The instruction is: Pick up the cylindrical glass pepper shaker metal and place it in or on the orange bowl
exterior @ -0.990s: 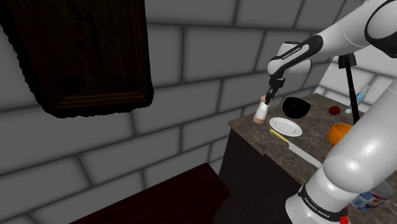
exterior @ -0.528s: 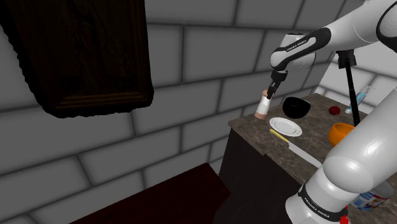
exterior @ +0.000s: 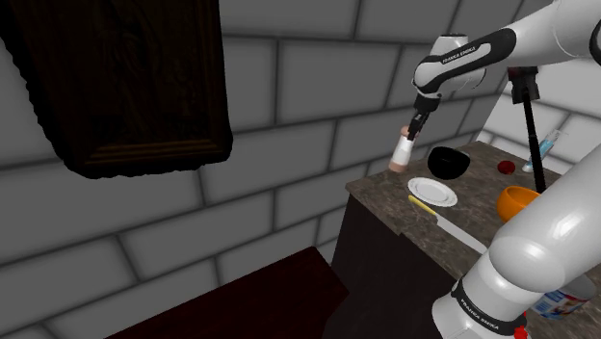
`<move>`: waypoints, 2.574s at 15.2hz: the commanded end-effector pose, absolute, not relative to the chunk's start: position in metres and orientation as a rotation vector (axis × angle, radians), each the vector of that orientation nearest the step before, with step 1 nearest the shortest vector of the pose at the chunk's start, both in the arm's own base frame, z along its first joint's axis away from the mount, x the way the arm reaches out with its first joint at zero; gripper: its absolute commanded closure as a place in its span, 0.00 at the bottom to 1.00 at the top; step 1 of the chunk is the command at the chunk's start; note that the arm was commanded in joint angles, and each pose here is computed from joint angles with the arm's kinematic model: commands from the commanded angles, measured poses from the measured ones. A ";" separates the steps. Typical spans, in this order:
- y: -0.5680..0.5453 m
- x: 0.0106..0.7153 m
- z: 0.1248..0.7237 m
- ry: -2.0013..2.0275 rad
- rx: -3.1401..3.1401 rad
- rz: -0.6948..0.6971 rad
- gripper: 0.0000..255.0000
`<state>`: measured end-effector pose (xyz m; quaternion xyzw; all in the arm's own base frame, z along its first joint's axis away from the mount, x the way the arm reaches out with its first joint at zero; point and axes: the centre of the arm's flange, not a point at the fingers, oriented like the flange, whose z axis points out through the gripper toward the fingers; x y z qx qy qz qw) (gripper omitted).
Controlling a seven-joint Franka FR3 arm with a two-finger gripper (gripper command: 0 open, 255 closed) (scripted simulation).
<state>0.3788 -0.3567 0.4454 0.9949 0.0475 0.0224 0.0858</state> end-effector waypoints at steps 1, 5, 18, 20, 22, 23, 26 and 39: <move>-0.358 0.379 0.456 0.142 2.966 0.067 1.00; -0.358 0.379 0.477 0.142 2.966 0.067 1.00; -0.380 0.332 0.528 0.142 2.966 0.067 1.00; -0.391 0.309 0.532 0.142 2.966 0.067 1.00; -0.403 0.285 0.536 0.142 2.966 0.067 1.00; -0.408 0.273 0.538 0.142 2.966 0.067 1.00; -0.425 0.238 0.543 0.142 2.966 0.067 1.00; -0.498 0.084 0.567 0.142 2.966 0.067 1.00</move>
